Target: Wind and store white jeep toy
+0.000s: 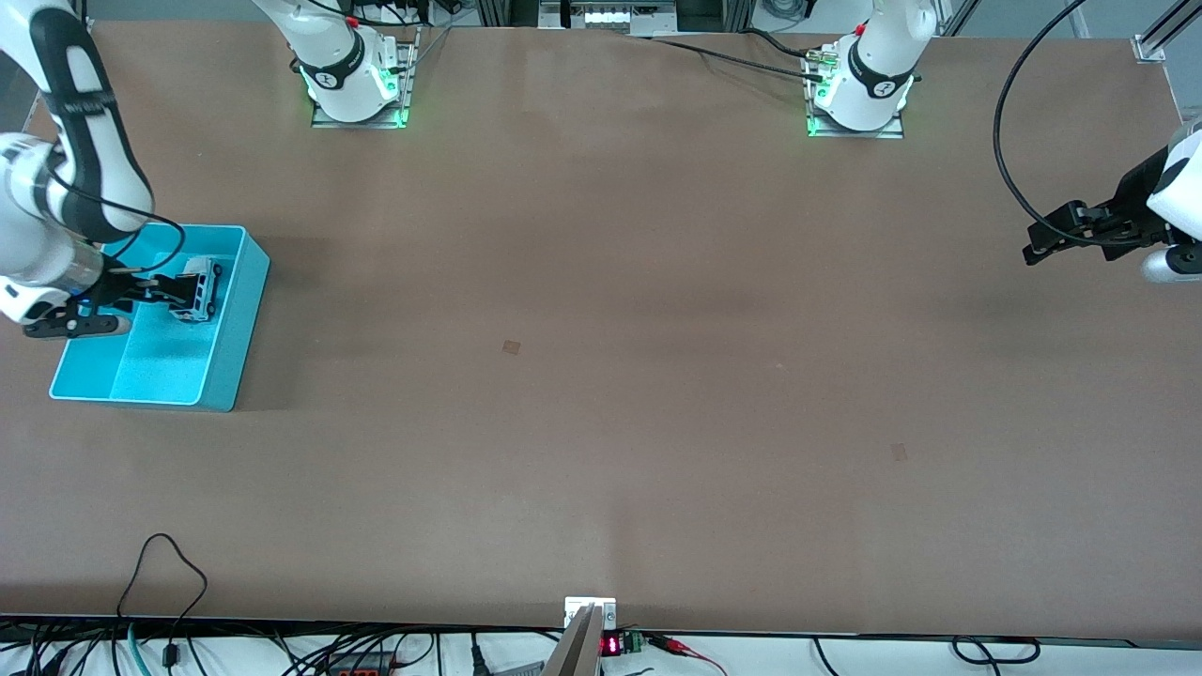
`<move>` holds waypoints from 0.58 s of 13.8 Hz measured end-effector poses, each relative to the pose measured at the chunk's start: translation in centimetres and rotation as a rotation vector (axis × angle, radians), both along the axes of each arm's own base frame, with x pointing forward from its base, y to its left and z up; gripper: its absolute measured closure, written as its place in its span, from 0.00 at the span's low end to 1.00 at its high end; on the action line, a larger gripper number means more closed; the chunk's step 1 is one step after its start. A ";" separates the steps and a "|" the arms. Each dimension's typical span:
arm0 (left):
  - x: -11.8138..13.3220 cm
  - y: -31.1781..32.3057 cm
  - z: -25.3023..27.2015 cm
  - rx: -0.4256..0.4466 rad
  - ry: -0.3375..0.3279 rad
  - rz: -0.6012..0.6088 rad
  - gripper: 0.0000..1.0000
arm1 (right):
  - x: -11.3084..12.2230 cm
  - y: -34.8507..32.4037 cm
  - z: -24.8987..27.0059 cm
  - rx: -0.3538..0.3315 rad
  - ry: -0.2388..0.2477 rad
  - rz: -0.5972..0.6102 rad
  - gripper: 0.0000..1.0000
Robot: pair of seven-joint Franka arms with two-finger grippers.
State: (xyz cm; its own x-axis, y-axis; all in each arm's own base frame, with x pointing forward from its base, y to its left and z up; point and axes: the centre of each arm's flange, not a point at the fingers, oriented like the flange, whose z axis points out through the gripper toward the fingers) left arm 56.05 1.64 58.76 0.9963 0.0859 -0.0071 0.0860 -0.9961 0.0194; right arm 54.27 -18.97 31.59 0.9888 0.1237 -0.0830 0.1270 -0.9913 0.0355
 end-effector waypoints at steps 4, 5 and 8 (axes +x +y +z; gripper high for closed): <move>0.0 -0.1 0.0 0.000 0.000 -0.002 0.00 | 2.2 4.0 12.2 -0.003 -0.031 0.065 0.00; 0.0 -0.1 0.0 0.000 0.000 -0.003 0.00 | 2.4 5.3 14.8 -0.005 -0.037 0.078 0.00; 0.0 -0.2 0.0 0.000 0.000 -0.004 0.00 | 2.3 10.3 22.0 -0.013 -0.055 0.079 0.00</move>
